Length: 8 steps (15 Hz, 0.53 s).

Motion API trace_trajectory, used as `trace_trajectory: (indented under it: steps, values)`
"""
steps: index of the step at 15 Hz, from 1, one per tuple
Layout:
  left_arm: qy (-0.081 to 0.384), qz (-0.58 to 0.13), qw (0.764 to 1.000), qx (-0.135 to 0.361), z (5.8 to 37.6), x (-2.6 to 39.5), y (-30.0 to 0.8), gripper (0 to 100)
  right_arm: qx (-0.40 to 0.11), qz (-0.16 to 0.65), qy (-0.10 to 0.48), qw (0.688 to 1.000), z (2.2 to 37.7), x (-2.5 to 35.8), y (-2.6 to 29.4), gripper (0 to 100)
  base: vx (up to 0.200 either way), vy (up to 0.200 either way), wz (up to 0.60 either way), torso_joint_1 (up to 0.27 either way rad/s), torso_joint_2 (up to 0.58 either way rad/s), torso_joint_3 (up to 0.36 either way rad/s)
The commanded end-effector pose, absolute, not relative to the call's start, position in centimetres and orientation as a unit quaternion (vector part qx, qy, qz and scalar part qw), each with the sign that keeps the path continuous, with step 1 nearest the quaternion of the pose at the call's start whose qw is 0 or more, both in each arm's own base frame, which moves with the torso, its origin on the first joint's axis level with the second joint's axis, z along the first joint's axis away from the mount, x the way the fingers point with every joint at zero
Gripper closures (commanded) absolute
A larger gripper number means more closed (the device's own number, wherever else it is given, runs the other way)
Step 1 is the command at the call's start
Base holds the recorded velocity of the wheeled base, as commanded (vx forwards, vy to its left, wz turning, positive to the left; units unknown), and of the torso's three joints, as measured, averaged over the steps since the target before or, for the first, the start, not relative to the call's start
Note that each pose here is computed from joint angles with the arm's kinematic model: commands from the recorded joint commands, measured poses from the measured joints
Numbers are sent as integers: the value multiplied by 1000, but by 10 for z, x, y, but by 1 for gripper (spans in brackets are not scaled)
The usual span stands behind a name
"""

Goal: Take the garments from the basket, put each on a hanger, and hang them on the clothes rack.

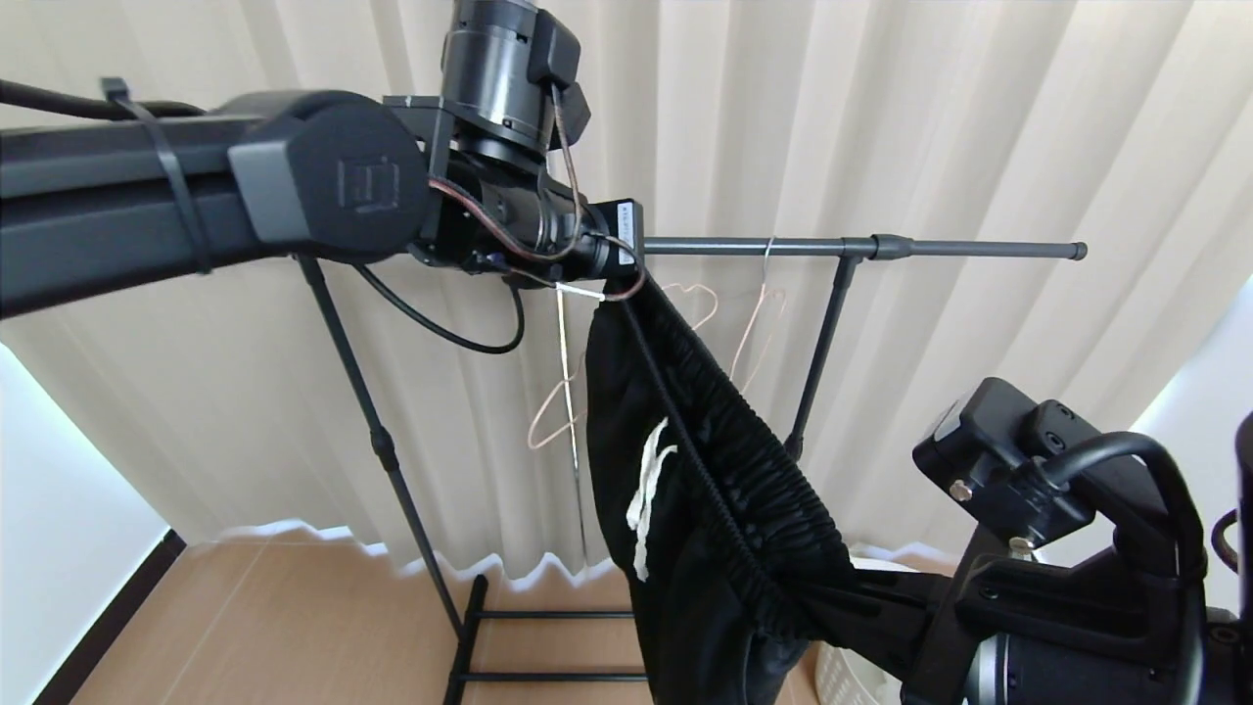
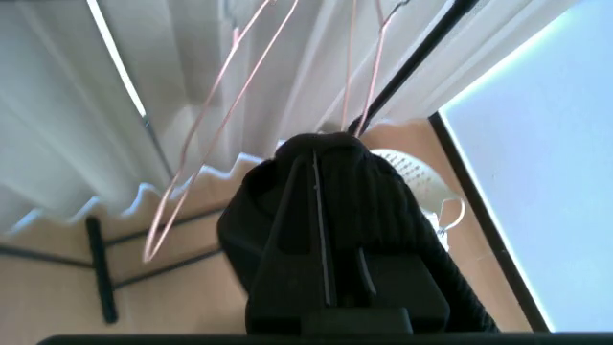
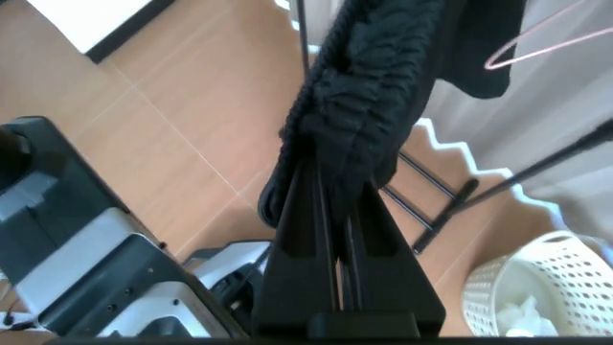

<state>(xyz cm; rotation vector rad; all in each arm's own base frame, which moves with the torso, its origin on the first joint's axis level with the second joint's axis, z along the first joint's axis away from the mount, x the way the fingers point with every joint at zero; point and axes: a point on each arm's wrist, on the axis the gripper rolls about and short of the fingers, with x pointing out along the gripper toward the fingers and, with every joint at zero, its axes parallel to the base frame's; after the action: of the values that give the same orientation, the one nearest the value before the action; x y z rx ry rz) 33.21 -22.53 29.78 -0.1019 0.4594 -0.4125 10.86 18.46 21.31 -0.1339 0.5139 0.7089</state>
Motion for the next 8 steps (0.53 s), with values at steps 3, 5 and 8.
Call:
trace_trajectory:
  steps: [3, 5, 8]
  values:
    - [279, -182, 943, -27, 322, 268, -172, 100, -99, 255, 246, 930, 213, 122, 145, 100, 0, 0, 0, 0, 0, 0]
    - [324, -179, 929, 9, 303, 240, -156, 100, -99, 216, 239, 942, 218, 136, 136, 100, 0, 0, 0, 0, 0, 0]
    - [351, -200, 912, 69, 278, 199, -141, 100, -129, 136, 229, 955, 226, 180, 156, 100, 0, 0, 0, 0, 0, 0]
